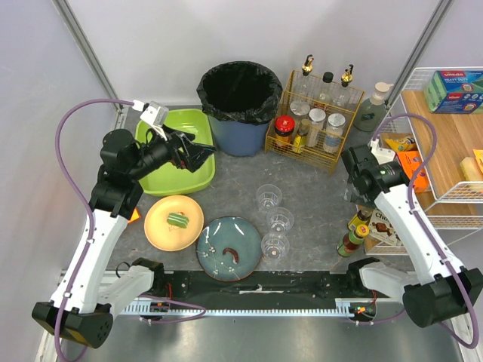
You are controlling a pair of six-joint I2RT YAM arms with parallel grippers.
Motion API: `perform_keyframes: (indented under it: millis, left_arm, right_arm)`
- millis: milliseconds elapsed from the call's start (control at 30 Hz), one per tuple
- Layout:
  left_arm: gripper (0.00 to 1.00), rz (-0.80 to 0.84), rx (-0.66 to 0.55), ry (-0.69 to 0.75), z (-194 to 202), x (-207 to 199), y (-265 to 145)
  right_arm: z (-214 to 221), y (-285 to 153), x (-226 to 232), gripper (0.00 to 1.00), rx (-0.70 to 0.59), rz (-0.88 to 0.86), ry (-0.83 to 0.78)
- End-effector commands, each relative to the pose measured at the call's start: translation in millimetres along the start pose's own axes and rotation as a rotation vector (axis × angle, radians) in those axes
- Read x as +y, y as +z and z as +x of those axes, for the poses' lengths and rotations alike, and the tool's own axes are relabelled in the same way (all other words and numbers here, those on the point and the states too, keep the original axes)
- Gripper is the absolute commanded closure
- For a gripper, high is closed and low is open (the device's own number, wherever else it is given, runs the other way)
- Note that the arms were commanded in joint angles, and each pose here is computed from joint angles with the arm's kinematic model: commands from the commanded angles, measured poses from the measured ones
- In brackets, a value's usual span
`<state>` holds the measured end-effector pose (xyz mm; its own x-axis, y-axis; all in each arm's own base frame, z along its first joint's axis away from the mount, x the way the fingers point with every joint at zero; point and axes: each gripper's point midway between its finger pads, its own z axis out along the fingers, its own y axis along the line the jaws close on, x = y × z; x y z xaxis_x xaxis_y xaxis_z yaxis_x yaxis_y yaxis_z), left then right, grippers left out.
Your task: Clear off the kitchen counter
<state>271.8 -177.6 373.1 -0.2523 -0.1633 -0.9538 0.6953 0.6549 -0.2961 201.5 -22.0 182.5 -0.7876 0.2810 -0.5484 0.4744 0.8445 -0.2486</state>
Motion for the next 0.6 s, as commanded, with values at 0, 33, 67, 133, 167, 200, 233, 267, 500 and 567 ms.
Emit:
perform_keyframes:
  millis: [0,33,67,133,167,200,233,267,500,567]
  left_arm:
    - [0.01,-0.024,-0.031,-0.003,-7.6,0.6,-0.6]
    - [0.01,-0.033,-0.036,-0.004,-8.6,2.2,-1.5]
    - [0.01,-0.037,-0.034,-0.006,-8.0,2.9,-1.1]
    - [0.01,-0.046,-0.035,-0.006,-8.3,3.9,-1.5]
    - [0.01,-0.053,-0.036,-0.006,-8.4,4.9,-2.1]
    - [0.01,-0.055,-0.038,-0.005,-8.9,4.8,-2.9]
    - [0.01,-0.057,-0.041,-0.005,-9.9,4.5,-3.2]
    - [0.01,-0.061,-0.04,-0.007,-9.8,5.4,-3.2]
    - [0.01,-0.077,-0.044,-0.005,-10.9,7.1,-5.0]
    - [0.01,-0.081,-0.047,-0.005,-11.5,7.8,-5.0]
  right_arm:
    - [6.5,8.5,-3.9,0.2,-0.007,0.01,0.069]
    - [10.0,10.6,-3.0,0.2,0.001,0.004,0.069]
    - [12.5,13.0,-1.5,0.22,0.007,-0.002,0.072]
    - [16.5,17.3,0.3,0.25,0.011,-0.012,0.077]
    - [17.7,18.8,1.5,0.27,0.01,-0.018,0.076]
    - [19.7,21.6,1.9,0.28,0.013,-0.016,0.077]
    - [21.4,24.0,2.6,0.3,0.015,-0.018,0.073]
    - [21.7,25.1,3.8,0.31,0.013,-0.023,0.071]
    - [18.8,31.6,1.6,0.42,-0.032,-0.015,0.057]
    - [14.7,31.5,1.9,0.46,-0.05,-0.019,0.056]
